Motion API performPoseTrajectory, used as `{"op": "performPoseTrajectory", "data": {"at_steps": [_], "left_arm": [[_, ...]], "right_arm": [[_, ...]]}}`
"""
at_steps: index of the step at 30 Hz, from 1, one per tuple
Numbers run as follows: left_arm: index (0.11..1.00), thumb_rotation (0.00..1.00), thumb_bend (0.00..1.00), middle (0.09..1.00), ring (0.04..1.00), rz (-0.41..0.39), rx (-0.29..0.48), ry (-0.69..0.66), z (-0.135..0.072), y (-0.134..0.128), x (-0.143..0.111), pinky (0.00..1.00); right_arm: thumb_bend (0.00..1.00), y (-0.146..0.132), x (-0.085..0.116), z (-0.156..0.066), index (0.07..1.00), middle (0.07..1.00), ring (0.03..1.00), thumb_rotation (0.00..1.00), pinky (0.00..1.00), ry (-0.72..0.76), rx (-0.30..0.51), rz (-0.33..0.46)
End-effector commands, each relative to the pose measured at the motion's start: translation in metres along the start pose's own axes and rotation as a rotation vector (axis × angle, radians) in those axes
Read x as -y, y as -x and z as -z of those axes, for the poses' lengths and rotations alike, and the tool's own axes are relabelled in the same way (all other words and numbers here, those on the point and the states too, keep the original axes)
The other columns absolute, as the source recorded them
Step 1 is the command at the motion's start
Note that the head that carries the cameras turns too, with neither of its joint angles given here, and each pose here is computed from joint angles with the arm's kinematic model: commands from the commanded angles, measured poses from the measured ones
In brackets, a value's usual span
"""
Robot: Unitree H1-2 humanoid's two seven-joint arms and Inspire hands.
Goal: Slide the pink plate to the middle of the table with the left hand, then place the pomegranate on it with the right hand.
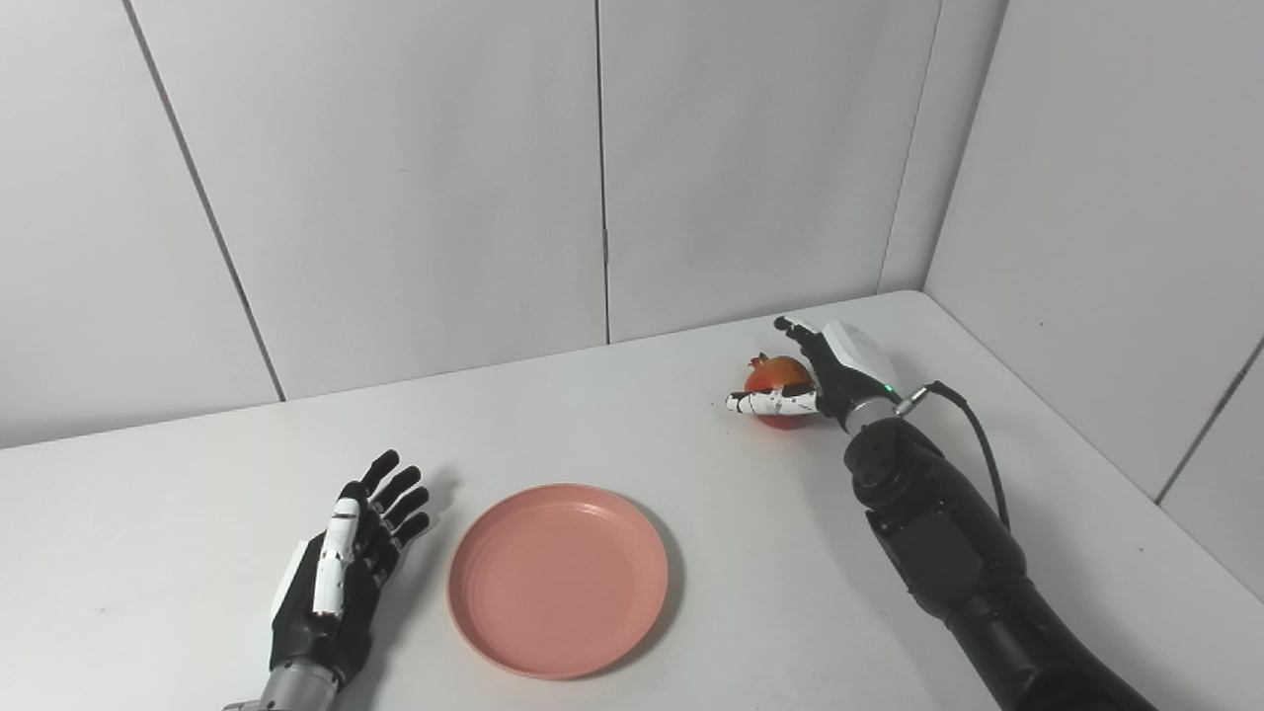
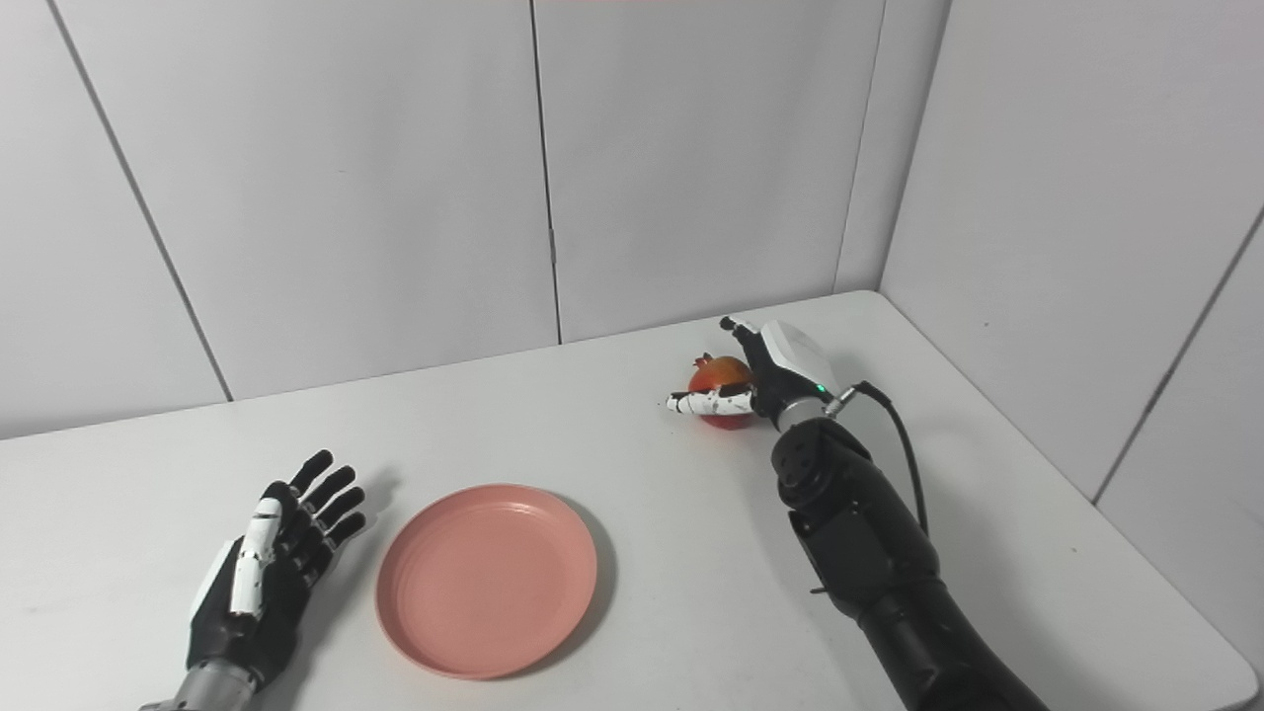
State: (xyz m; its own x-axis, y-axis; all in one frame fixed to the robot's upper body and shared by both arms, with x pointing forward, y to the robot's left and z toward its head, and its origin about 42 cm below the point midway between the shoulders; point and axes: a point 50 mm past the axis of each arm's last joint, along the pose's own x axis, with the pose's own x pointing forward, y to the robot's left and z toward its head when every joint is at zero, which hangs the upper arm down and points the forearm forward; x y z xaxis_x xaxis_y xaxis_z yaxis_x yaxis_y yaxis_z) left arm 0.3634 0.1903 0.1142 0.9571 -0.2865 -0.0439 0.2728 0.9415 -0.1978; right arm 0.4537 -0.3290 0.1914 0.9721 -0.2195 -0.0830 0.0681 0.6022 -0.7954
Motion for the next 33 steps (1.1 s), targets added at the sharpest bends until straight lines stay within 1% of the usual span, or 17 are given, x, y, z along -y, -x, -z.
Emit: {"op": "performPoseTrajectory", "data": {"at_steps": [1, 3, 4, 6, 10, 12, 14, 17, 20, 22, 23, 24, 25, 26, 27, 29, 33], "left_arm": [[0.885, 1.00, 0.38, 0.891, 0.885, -0.021, -0.106, 0.007, 0.020, 0.009, -0.008, 0.88], [0.886, 1.00, 0.38, 0.891, 0.884, -0.019, -0.104, 0.010, 0.020, 0.009, -0.008, 0.88], [0.886, 1.00, 0.38, 0.891, 0.884, -0.018, -0.104, 0.010, 0.020, 0.009, -0.008, 0.88], [0.886, 1.00, 0.38, 0.892, 0.885, -0.017, -0.104, 0.009, 0.020, 0.009, -0.008, 0.88], [0.885, 1.00, 0.38, 0.892, 0.886, -0.018, -0.104, 0.010, 0.020, 0.009, -0.008, 0.89], [0.885, 1.00, 0.38, 0.892, 0.887, -0.018, -0.105, 0.009, 0.019, 0.009, -0.008, 0.89], [0.886, 1.00, 0.38, 0.894, 0.889, -0.017, -0.105, 0.009, 0.019, 0.009, -0.008, 0.89], [0.884, 1.00, 0.38, 0.892, 0.885, -0.019, -0.102, 0.009, 0.019, 0.008, -0.008, 0.88], [0.885, 1.00, 0.39, 0.892, 0.885, -0.017, -0.103, 0.005, 0.019, 0.009, -0.008, 0.88], [0.885, 1.00, 0.39, 0.893, 0.886, -0.017, -0.103, 0.005, 0.019, 0.008, -0.008, 0.88], [0.886, 1.00, 0.39, 0.893, 0.887, -0.018, -0.104, 0.006, 0.019, 0.008, -0.008, 0.89], [0.885, 1.00, 0.39, 0.893, 0.887, -0.020, -0.104, 0.005, 0.019, 0.008, -0.008, 0.89], [0.884, 1.00, 0.39, 0.892, 0.885, -0.020, -0.104, 0.003, 0.019, 0.008, -0.008, 0.88], [0.884, 1.00, 0.39, 0.892, 0.885, -0.021, -0.105, 0.003, 0.019, 0.008, -0.008, 0.88], [0.884, 1.00, 0.39, 0.891, 0.886, -0.021, -0.105, 0.004, 0.019, 0.008, -0.007, 0.88], [0.886, 1.00, 0.39, 0.893, 0.888, -0.021, -0.106, 0.005, 0.019, 0.007, -0.007, 0.88], [0.888, 1.00, 0.39, 0.894, 0.887, -0.020, -0.103, 0.006, 0.019, 0.007, -0.006, 0.88]], "right_arm": [[1.00, -0.011, 0.027, -0.024, 0.854, 0.845, 0.811, 0.42, 0.71, -0.010, 0.068, 0.078], [1.00, -0.011, 0.026, -0.023, 0.836, 0.810, 0.761, 0.38, 0.66, -0.011, 0.080, 0.081], [1.00, -0.011, 0.025, -0.024, 0.834, 0.807, 0.757, 0.38, 0.65, -0.004, 0.092, 0.086], [0.98, -0.012, 0.024, -0.024, 0.787, 0.762, 0.704, 0.34, 0.60, 0.004, 0.106, 0.092], [0.88, -0.016, 0.021, -0.024, 0.685, 0.696, 0.643, 0.22, 0.57, 0.027, 0.109, 0.097], [0.86, -0.019, 0.020, -0.024, 0.642, 0.658, 0.605, 0.18, 0.54, 0.053, 0.102, 0.092], [0.87, -0.021, 0.019, -0.025, 0.632, 0.645, 0.594, 0.17, 0.54, 0.089, 0.088, 0.084], [0.89, -0.024, 0.017, -0.026, 0.614, 0.613, 0.557, 0.18, 0.48, 0.152, 0.062, 0.071], [0.92, -0.026, 0.017, -0.027, 0.598, 0.557, 0.489, 0.18, 0.40, 0.201, 0.047, 0.068], [0.90, -0.025, 0.017, -0.029, 0.570, 0.509, 0.430, 0.15, 0.34, 0.218, 0.042, 0.077], [0.88, -0.025, 0.017, -0.029, 0.555, 0.480, 0.394, 0.12, 0.30, 0.218, 0.045, 0.084], [0.71, -0.024, 0.018, -0.030, 0.522, 0.451, 0.361, 0.13, 0.27, 0.217, 0.048, 0.090], [0.60, -0.023, 0.019, -0.030, 0.500, 0.426, 0.328, 0.13, 0.24, 0.216, 0.050, 0.095], [0.56, -0.022, 0.020, -0.030, 0.492, 0.418, 0.317, 0.13, 0.23, 0.211, 0.058, 0.104], [0.54, -0.022, 0.021, -0.030, 0.500, 0.409, 0.311, 0.07, 0.22, 0.202, 0.066, 0.111], [0.53, -0.019, 0.024, -0.032, 0.514, 0.402, 0.311, 0.01, 0.23, 0.174, 0.089, 0.131], [0.53, -0.009, 0.037, -0.043, 0.517, 0.421, 0.369, 0.00, 0.28, 0.132, 0.130, 0.184]]}}
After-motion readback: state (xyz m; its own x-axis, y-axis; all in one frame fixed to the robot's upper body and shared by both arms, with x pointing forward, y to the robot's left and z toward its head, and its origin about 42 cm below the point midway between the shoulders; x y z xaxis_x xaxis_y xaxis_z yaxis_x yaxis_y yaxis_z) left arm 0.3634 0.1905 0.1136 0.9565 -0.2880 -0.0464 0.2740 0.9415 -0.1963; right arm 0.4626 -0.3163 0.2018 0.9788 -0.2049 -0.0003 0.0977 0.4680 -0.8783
